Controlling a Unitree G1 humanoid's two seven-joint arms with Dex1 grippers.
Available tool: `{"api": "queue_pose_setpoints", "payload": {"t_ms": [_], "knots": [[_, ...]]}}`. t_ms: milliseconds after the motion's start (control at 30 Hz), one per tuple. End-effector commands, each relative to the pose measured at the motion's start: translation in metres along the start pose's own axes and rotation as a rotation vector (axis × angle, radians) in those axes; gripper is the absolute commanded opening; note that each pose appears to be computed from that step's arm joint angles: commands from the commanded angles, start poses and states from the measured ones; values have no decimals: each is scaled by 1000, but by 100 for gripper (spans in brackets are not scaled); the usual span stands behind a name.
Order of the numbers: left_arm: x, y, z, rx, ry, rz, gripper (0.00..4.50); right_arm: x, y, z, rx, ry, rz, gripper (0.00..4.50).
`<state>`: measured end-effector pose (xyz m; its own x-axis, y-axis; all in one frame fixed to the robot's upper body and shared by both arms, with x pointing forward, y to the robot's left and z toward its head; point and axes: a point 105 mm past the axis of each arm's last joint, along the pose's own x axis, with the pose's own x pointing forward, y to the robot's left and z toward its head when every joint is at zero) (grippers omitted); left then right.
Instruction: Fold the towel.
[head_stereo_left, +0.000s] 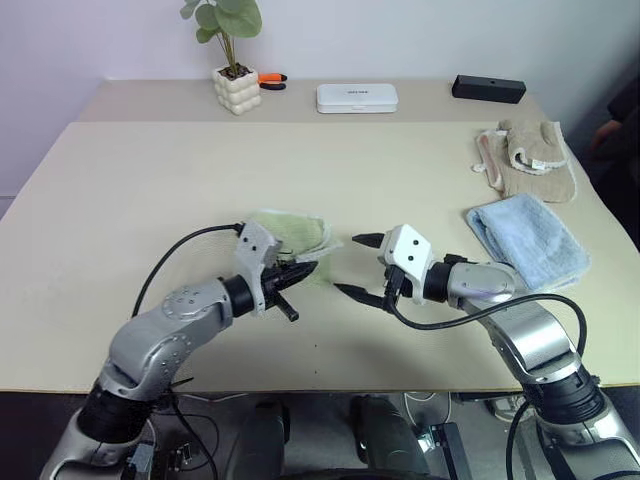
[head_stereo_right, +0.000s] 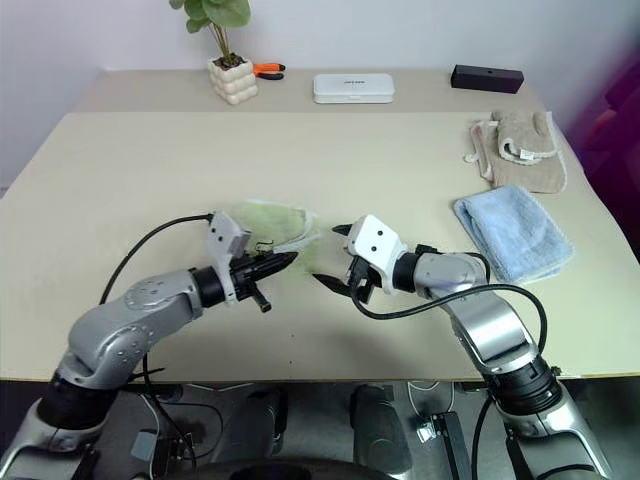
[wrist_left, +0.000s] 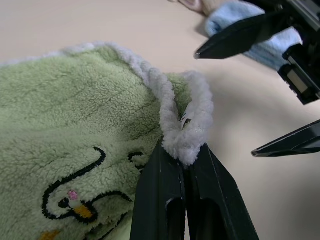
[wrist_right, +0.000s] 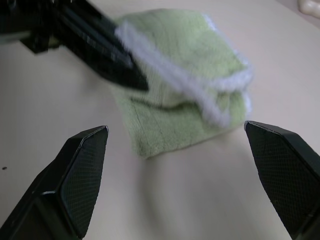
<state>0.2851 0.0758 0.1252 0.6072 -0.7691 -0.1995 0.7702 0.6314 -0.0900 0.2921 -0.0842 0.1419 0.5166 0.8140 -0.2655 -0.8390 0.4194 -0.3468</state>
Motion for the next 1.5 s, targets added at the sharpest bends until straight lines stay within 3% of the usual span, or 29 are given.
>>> {"api": "queue_pose_setpoints", "payload": {"t_ms": [33,133,300,400,433,500,533,667,733,767,900,1133,1200,1333,1400,1467,1500], "knots": [[0,-2,2,23,-16,-4,4,-4,-3,12,-35,-40,-28,450],[-7,-2,10,-19,-55,-17,89,-4,-4,11,-37,-37,-39,450],[-34,9,16,-42,-47,10,335,-6,-8,13,-36,-41,-57,450],[-59,15,27,-89,-88,13,335,-6,-10,17,-14,-67,-62,450],[-68,18,35,-102,-130,24,338,-5,-11,21,0,-82,-62,424],[-82,29,48,-117,-197,72,273,-4,-12,28,32,-116,-57,361],[-86,35,53,-105,-214,105,243,-1,-13,33,51,-140,-56,317],[-80,60,52,-74,-196,247,51,14,-12,47,90,-189,-37,112],[-68,66,47,-52,-170,280,49,28,-12,48,92,-184,-40,11],[-60,69,43,-40,-154,291,49,36,-12,48,97,-176,-46,5],[-32,75,26,-50,-114,292,49,72,-7,36,151,-126,-29,5],[-13,75,-31,-18,64,254,49,97,5,-26,234,81,-49,5],[-14,74,-35,-14,67,251,49,95,5,-29,217,83,-63,5],[-26,74,-15,-45,-46,252,49,78,-12,0,234,-56,-112,5],[-42,79,4,-104,-151,270,73,64,-17,15,214,-110,-108,58],[-57,87,15,-138,-206,308,126,53,-19,23,180,-125,-93,132],[-64,92,17,-148,-213,337,180,47,-19,26,156,-125,-86,189]]}}
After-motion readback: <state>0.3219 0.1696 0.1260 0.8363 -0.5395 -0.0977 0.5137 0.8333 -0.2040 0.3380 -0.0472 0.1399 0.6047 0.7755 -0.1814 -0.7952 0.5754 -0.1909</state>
